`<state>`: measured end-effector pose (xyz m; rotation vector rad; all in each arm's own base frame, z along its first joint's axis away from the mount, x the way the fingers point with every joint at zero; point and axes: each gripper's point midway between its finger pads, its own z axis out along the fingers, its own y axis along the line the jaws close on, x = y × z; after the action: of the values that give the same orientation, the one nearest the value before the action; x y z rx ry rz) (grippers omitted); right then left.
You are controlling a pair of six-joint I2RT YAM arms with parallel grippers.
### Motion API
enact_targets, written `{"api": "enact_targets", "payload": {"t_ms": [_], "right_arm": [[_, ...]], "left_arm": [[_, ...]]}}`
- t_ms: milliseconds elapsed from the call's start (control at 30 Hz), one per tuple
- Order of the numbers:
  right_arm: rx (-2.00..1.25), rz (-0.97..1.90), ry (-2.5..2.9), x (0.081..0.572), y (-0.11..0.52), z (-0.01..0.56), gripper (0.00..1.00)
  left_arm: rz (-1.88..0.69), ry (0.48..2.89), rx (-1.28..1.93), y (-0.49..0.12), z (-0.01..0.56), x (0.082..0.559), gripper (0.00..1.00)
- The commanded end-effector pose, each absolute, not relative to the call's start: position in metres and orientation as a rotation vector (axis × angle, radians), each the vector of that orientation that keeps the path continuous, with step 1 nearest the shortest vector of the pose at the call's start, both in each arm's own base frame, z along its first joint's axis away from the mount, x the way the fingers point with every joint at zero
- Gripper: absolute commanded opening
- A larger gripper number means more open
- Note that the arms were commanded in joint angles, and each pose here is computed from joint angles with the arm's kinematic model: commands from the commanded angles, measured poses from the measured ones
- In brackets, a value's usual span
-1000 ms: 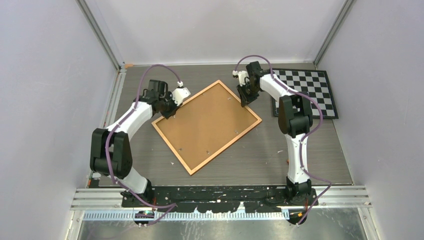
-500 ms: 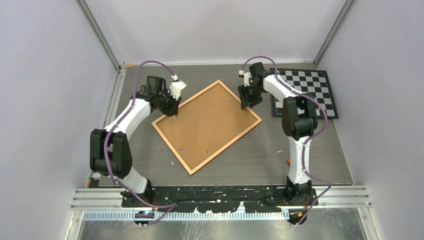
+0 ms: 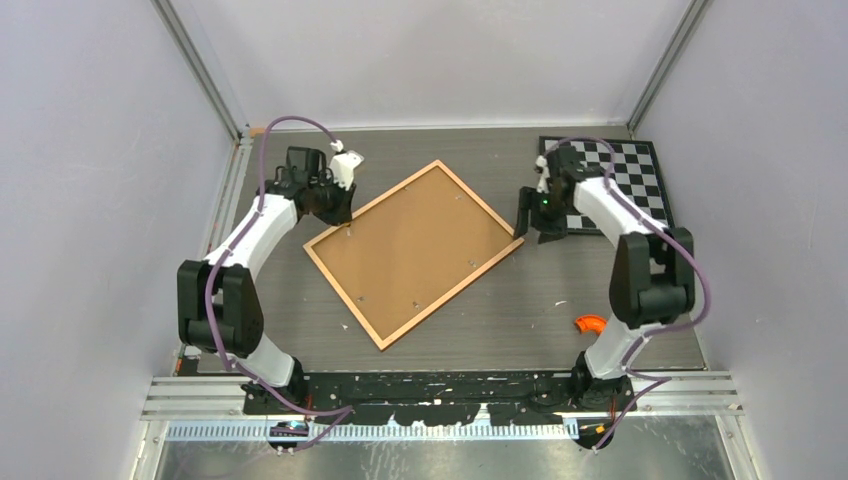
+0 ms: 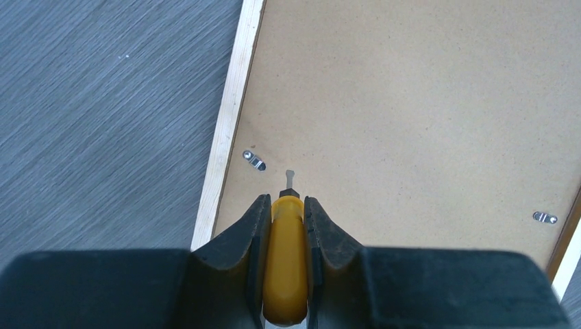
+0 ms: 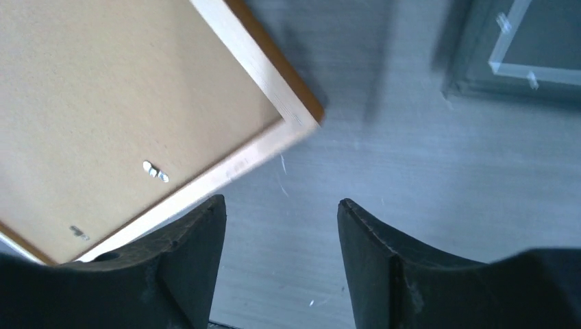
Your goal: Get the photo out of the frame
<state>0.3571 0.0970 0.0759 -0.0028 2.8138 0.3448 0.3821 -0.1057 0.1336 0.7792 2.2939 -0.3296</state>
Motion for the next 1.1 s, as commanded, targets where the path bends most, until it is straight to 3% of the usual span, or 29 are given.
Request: {"api": "enact_targets", "payload": {"t_ms": [0,233,500,767,967,1067], "right_arm": [[0.278,0.509,2.713,0.346,0.098,0.103,0.67],[0.539,0.605,2.745,0.343,0.112,0.069,0.70],[0.595,0.621,2.793,0.364,0.122,0.049,0.69],[0.608,0.573,2.727,0.436,0.141,0.042,0.56],[0.510,0.549,2.603,0.509,0.153,0.057,0.56],[0.453,0.515,2.591,0.516,0.156,0.061,0.56]], "left_arm": [[-0.263,2.217,0.710,-0.099,0.167,0.395,0.00],[-0.257,2.236,0.640,-0.098,0.170,0.403,0.00],[-0.231,2.229,0.639,-0.094,0.173,0.396,0.00],[-0.214,2.236,0.641,-0.090,0.171,0.394,0.00],[-0.214,2.234,0.630,-0.089,0.170,0.397,0.00],[-0.214,2.234,0.624,-0.090,0.172,0.399,0.00]]}}
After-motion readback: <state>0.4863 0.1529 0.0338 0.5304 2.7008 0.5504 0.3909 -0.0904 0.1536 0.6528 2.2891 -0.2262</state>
